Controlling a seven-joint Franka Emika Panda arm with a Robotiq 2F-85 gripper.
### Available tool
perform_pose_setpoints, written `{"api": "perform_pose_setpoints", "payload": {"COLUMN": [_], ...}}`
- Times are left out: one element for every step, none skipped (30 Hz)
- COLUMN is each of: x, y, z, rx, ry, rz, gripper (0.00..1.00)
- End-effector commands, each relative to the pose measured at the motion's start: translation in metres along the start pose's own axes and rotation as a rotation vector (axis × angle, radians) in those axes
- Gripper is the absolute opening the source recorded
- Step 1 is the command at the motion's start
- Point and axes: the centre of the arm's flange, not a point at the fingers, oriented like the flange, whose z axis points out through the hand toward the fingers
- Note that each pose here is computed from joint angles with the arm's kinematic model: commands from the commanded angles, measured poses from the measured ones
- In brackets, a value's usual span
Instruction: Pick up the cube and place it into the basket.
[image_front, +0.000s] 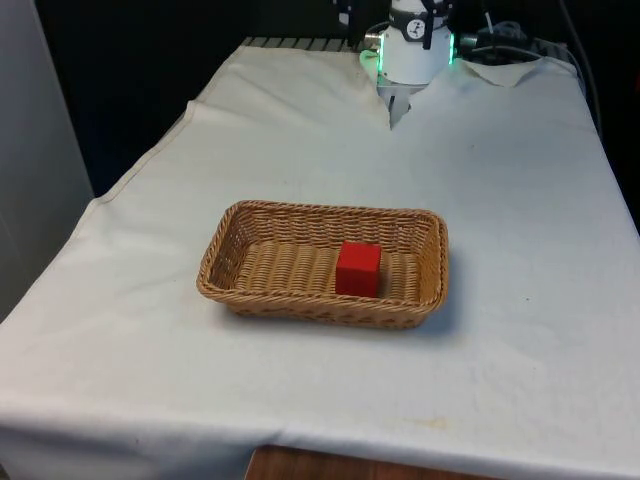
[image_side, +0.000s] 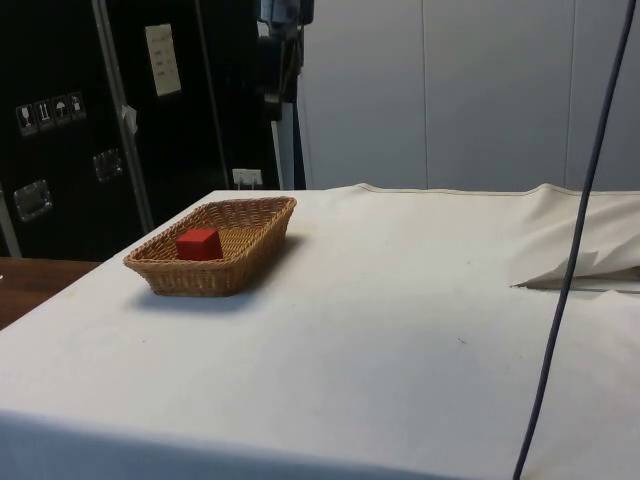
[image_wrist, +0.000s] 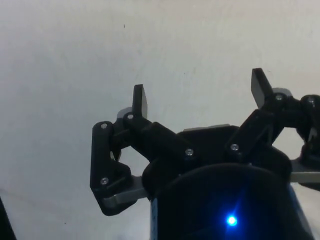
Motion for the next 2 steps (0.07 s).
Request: {"api": "perform_pose_setpoints", "payload": {"x": [-0.0002,-0.0003], "y": [0.0004,0.001], "z": [-0.0004,-0.0004], "rx": [0.01,0.009], "ry": [0.001,0.001], "rz": [0.001,0.003], "gripper": [1.0,1.0]}}
